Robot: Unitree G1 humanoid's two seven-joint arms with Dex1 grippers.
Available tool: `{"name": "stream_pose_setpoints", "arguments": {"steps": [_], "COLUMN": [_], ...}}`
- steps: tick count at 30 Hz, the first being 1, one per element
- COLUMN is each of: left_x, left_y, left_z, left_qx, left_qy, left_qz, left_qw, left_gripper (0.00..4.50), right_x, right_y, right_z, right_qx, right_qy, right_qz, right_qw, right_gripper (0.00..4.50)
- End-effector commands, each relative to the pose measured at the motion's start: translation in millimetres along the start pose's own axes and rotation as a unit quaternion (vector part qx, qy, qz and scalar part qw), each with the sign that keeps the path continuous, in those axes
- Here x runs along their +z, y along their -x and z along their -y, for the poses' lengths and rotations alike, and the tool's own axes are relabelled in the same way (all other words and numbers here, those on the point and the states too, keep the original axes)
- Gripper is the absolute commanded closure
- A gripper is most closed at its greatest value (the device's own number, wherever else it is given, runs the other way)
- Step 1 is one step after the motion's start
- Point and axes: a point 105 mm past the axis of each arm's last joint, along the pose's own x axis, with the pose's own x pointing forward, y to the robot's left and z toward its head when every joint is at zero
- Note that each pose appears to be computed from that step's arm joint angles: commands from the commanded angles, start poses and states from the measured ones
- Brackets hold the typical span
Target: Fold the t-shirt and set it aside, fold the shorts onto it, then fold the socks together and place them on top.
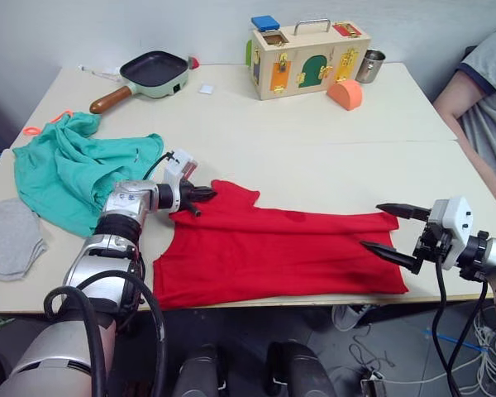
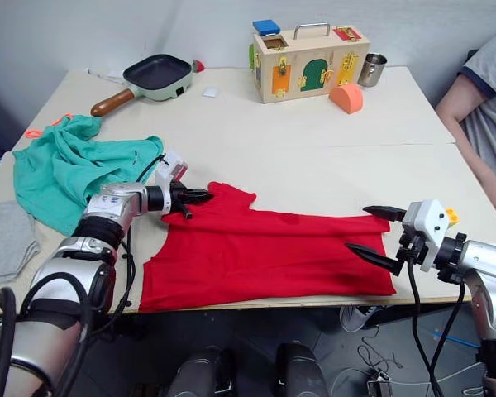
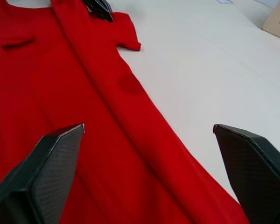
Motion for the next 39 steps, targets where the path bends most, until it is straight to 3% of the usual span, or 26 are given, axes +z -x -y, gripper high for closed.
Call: {"name": "stream_pose_setpoints", "arguments": {"steps": [1,5,8,11,15,19,29,39], "left_x": [24.4,41.6,40.1,32.6,4.6,-6.2,-27.3,-39.6], "left_y": [13.5,36.5,49.0,59.5,77.0,86.7,99.7,113.7], "left_z": [6.5,28.6,45.8,62.3,80.0,89.1,105.0,94.0], "left_qx": [-0.04,-0.129,-0.167,-0.19,-0.219,-0.222,-0.222,-0.202], "left_qy": [-0.036,-0.098,-0.162,-0.205,-0.269,-0.296,-0.289,-0.283], "left_qz": [0.08,0.13,0.125,0.112,0.078,0.088,0.072,0.047], "left_qw": [0.995,0.978,0.965,0.953,0.935,0.925,0.928,0.936], "left_gripper": [4.44,4.44,4.44,4.44,4.44,4.44,4.44,4.44], "right_x": [6.4,3.6,0.8,1.3,-4.1,-12.6,-29.8,-33.0], "right_y": [5.5,6.3,7.5,8.3,8.7,9.8,12.0,20.6], "right_z": [4.0,4.6,5.1,6.4,5.5,4.6,2.4,14.1], "right_qx": [-0.016,-0.017,-0.018,-0.023,-0.022,-0.019,-0.018,-0.016], "right_qy": [0.01,0.009,0.009,0.014,0.01,0.003,-0.011,0.004], "right_qz": [0.019,0.018,0.016,0.022,0.018,0.009,-0.01,-0.031], "right_qw": [1.0,1.0,1.0,0.999,1.0,1.0,1.0,0.999], "right_gripper": [0.0,0.0,0.0,0.0,0.0,0.0,0.0,0.0]}}
